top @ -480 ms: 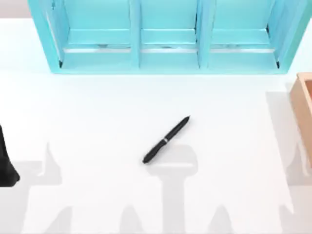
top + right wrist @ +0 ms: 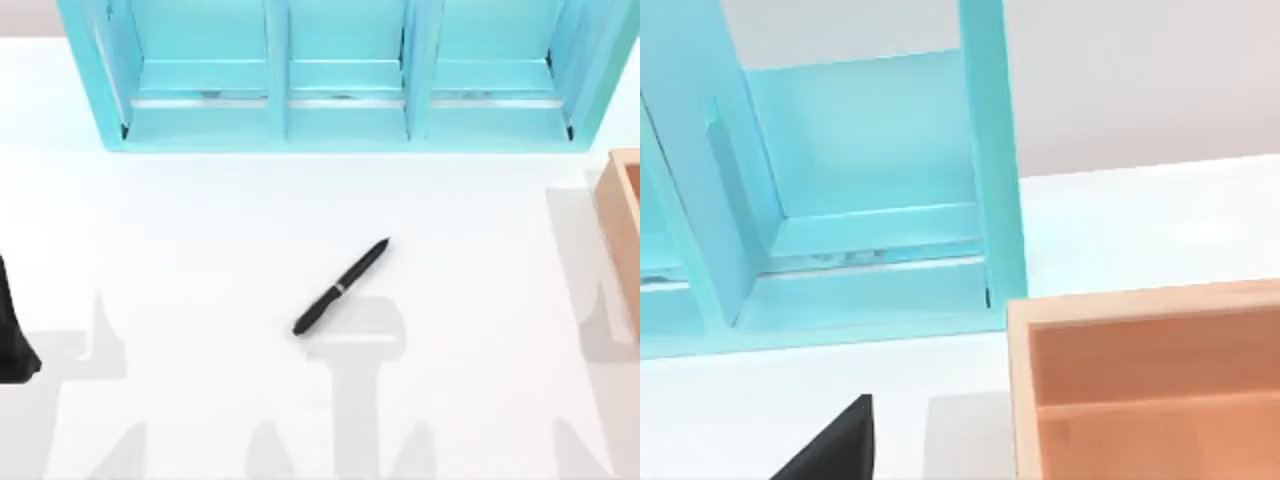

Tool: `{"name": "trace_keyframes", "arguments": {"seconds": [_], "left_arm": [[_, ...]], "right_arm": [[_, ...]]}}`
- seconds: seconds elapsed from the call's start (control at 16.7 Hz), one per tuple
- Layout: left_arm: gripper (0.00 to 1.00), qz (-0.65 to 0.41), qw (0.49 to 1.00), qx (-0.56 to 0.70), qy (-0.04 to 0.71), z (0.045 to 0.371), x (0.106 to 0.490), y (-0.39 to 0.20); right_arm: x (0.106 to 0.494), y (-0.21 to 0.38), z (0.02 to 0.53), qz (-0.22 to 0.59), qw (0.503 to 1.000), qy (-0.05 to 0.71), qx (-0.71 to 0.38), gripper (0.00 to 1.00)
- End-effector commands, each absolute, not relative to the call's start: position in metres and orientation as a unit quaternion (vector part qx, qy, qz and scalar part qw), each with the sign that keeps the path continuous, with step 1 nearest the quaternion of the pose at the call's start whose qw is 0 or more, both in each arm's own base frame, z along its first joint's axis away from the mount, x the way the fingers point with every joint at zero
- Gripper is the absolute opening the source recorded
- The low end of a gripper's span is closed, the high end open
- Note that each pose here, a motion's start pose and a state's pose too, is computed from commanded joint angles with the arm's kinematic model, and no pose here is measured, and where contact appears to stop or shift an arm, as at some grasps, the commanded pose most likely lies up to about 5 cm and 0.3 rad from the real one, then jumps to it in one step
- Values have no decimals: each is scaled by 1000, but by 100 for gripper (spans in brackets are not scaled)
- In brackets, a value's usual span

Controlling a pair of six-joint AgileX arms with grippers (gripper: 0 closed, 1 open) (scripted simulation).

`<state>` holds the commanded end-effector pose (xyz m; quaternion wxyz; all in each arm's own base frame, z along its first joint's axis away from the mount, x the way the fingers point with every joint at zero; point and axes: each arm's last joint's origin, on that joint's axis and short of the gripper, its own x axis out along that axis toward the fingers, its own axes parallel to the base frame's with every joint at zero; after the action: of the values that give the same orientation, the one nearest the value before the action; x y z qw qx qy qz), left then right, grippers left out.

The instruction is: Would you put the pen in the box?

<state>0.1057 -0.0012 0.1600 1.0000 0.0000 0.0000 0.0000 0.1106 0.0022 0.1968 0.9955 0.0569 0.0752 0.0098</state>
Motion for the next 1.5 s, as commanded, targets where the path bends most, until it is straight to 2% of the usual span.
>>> {"name": "trace_keyframes", "arguments": {"seconds": [0.36,0.66,0.84,1.02,1.2,1.5], "left_arm": [[100,0,1000,0,0,160,106,-1],[100,0,1000,0,0,160,106,-1],[100,0,1000,0,0,160,106,-1],[100,0,1000,0,0,160,106,-1],[100,0,1000,0,0,160,106,-1],[100,0,1000,0,0,160,106,-1]], "right_arm": [[154,17,289,4,959,223,176,100],[237,55,365,-23,898,343,274,100],[296,97,385,-51,854,411,315,100],[348,153,375,-91,808,477,333,100],[383,213,335,-143,764,540,323,100],[391,297,240,-237,707,615,257,100]]}}
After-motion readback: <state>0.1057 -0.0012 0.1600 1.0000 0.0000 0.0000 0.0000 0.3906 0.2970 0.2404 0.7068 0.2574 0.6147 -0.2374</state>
